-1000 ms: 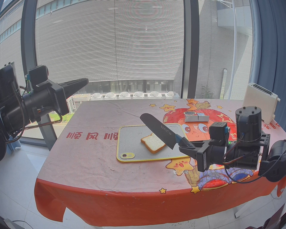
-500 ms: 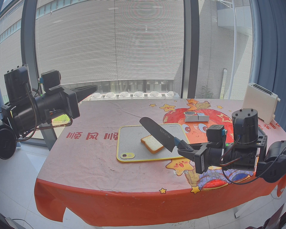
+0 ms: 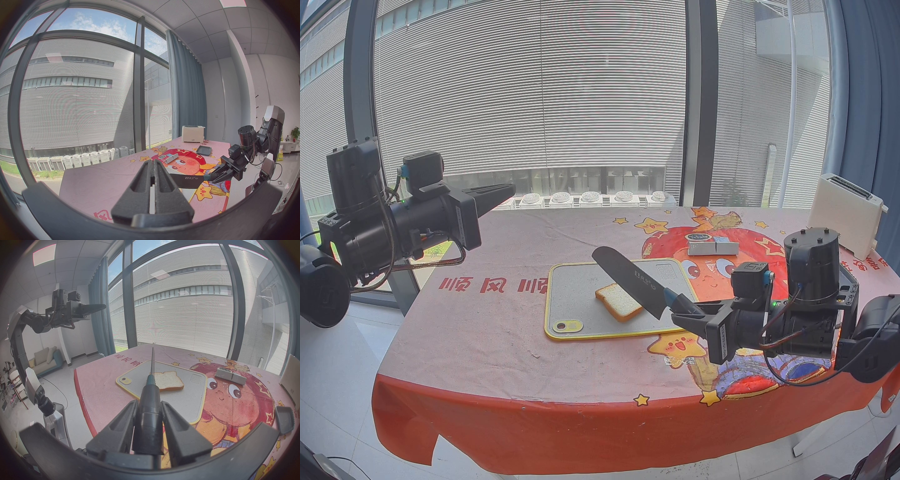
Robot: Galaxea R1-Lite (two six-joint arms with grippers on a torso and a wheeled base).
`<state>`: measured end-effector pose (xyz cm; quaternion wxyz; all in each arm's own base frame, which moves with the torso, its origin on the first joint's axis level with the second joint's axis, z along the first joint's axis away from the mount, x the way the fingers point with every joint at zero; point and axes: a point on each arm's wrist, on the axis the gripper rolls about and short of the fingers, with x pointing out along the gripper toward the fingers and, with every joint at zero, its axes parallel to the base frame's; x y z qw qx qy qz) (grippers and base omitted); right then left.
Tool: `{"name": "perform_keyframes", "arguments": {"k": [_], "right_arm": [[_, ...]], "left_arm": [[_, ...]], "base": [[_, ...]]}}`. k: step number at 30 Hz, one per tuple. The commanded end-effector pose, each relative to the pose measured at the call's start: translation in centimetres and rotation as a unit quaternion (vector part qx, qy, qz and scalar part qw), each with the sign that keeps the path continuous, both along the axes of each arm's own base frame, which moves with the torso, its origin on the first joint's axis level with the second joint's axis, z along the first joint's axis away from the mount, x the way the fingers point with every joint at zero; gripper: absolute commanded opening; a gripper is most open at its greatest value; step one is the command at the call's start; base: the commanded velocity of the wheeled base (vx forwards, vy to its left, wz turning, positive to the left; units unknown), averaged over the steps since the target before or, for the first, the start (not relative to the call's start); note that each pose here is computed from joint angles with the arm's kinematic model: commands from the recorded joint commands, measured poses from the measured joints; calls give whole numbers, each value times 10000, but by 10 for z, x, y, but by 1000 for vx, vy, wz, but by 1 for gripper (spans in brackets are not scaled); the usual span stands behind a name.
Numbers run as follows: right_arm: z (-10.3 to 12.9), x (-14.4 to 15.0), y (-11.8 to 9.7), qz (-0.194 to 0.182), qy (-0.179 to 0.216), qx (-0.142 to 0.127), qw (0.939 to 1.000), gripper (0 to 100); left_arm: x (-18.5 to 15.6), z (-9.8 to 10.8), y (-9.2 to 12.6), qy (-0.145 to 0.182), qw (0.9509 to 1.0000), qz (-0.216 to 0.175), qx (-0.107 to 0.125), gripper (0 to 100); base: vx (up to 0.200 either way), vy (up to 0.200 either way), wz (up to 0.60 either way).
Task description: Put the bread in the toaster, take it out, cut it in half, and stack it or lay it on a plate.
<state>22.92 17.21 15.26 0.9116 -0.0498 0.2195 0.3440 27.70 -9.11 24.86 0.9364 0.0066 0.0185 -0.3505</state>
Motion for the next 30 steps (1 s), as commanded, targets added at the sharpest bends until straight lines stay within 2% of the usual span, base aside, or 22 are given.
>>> {"name": "perform_keyframes", "arguments": {"k": [1, 9, 14, 16, 20, 25, 28, 30], "right_arm": [[0, 0, 0, -3, 2, 7, 10000, 0], [5, 3, -2, -68, -60, 39, 10000, 0], [11, 9, 0, -92, -125, 69, 9999, 0], [11, 10, 1, -99, -127, 67, 9998, 0], [12, 20, 5, -171, -75, -17, 9998, 0], [11, 20, 5, -171, 5, -75, 9998, 0], [10, 19, 5, -174, 29, -84, 9998, 0], [8, 18, 3, -181, 60, -106, 9998, 0]], "left_arm": [[6, -3, -4, 43, 10000, -79, 22, 0], [22, -13, -28, 152, 9992, -371, 58, 0], [32, -6, -50, -51, 9981, -616, -1, 0], [33, -5, -52, -81, 9978, -654, -19, 0], [45, -12, -74, -90, 9962, -861, -2, 0], [60, -23, -87, -231, 9953, -928, 122, 0], [67, -22, -96, -416, 9941, -993, 85, 0], [69, -25, -100, -397, 9941, -1009, 84, 0]], "base": [[0, 0, 0], [0, 0, 0], [0, 0, 0], [0, 0, 0], [0, 0, 0], [0, 0, 0], [0, 0, 0], [0, 0, 0]]}}
